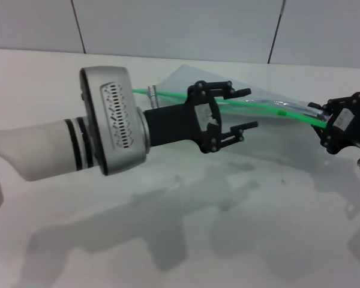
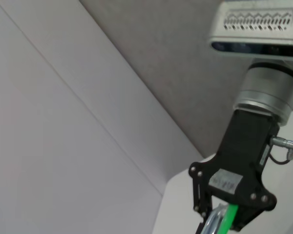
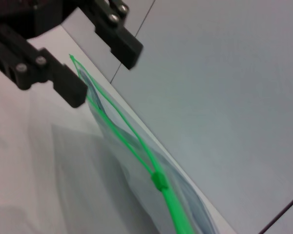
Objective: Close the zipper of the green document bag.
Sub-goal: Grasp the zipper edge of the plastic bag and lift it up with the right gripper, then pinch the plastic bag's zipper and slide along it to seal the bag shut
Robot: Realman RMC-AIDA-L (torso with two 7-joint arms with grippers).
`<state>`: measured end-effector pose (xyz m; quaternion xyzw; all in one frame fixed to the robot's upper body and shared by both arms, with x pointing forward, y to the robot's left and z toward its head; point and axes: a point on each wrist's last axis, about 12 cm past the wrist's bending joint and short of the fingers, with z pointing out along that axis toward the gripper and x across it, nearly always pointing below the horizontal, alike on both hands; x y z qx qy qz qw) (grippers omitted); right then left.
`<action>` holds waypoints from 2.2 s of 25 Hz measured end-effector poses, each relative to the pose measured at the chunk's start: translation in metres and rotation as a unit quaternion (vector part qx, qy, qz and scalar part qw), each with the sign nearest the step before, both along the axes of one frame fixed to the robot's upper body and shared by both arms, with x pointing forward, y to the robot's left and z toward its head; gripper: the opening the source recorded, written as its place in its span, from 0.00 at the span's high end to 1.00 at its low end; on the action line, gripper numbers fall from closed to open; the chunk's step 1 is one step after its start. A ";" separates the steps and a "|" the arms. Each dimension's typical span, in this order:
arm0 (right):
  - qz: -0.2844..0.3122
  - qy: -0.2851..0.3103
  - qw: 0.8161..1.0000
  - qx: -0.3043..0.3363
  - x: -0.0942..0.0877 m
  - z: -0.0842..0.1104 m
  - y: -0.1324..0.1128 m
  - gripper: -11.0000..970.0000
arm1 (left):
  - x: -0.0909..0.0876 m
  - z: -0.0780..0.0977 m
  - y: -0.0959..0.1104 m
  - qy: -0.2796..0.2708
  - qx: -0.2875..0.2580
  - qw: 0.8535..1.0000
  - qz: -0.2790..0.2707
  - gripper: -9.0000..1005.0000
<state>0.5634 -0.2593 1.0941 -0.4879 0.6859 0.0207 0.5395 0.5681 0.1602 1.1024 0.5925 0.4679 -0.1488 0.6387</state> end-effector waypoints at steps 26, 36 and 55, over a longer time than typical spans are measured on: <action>0.011 -0.005 1.000 0.004 0.001 0.013 0.009 0.92 | 0.020 -0.007 -0.010 -0.016 0.027 0.999 -0.026 0.52; 0.008 0.000 1.000 -0.002 -0.002 0.021 0.009 0.92 | 0.024 -0.001 -0.015 -0.030 0.033 0.998 -0.032 0.53; 0.004 0.003 1.000 -0.013 -0.009 0.031 0.011 0.92 | 0.027 0.010 -0.026 -0.062 0.051 0.996 -0.046 0.61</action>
